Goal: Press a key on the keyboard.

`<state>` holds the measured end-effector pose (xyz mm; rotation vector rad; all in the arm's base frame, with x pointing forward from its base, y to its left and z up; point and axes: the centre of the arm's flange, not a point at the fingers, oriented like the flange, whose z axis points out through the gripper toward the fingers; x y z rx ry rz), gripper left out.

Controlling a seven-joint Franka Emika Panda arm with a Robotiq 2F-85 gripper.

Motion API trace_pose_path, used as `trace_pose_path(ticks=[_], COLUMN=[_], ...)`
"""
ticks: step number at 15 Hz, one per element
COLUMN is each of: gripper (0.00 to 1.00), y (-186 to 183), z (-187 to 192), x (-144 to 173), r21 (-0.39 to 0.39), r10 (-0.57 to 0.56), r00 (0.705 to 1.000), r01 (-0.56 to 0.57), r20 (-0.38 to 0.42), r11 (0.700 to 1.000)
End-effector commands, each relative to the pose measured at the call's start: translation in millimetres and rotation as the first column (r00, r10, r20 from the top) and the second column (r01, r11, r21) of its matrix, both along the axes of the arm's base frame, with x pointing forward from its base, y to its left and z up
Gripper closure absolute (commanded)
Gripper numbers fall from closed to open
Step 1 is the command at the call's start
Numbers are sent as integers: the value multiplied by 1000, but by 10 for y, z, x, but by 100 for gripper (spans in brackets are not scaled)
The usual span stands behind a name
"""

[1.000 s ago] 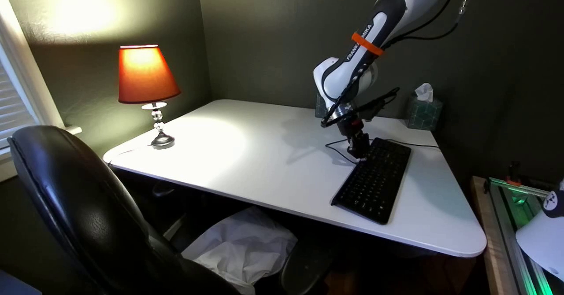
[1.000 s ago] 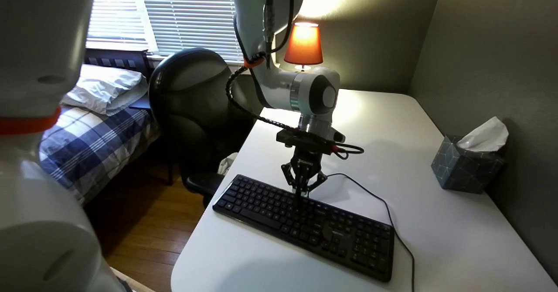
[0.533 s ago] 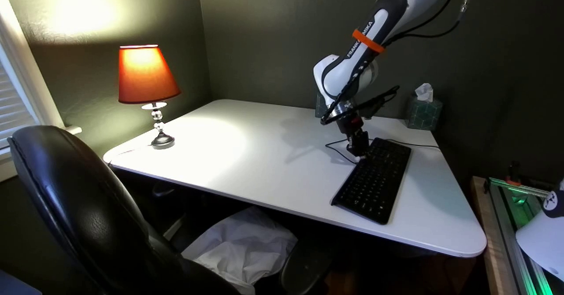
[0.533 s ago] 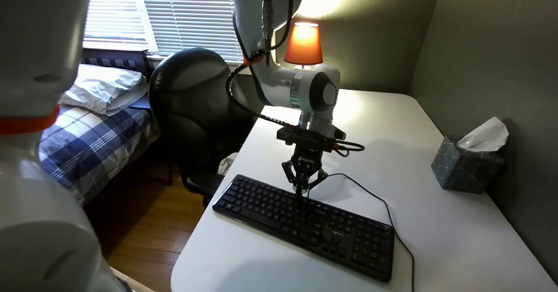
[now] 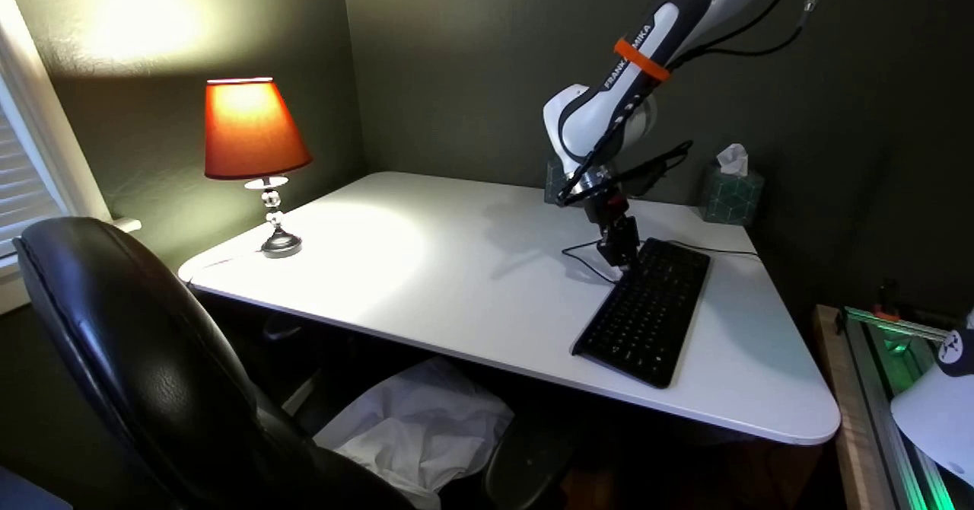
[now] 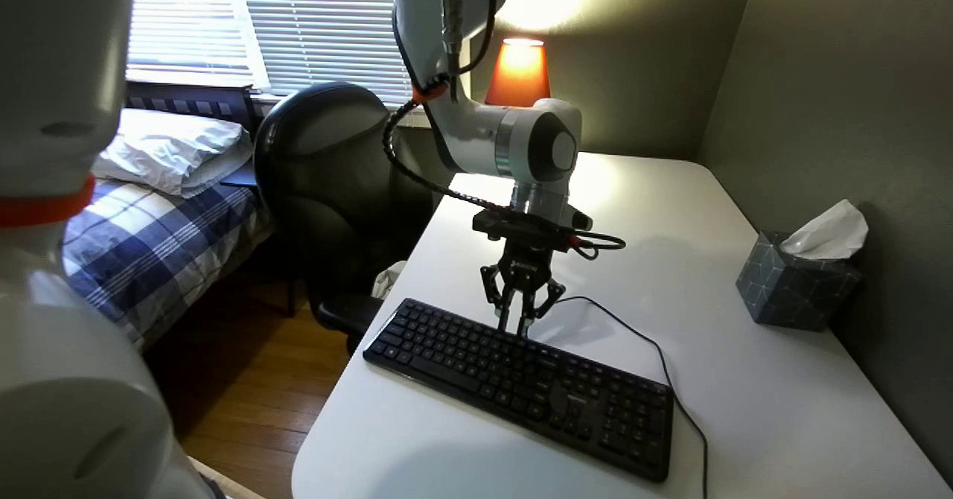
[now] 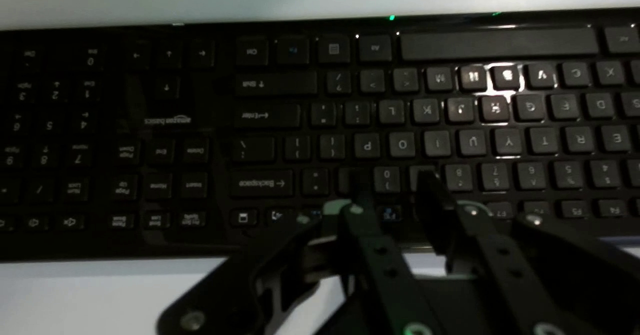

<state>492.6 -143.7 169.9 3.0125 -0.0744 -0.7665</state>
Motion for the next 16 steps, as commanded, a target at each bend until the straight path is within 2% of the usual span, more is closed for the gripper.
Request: trace_pose_path(ticks=[1, 6, 16], gripper=[36, 1, 0], y=[21, 39, 173], z=[149, 381, 974], x=[-195, -283, -468], r21=[-2, -11, -35], r10=[10, -12, -35], r00=[999, 998, 982], r01=[-10, 13, 42], r20=[32, 66, 187], r11=[1000, 1000, 998])
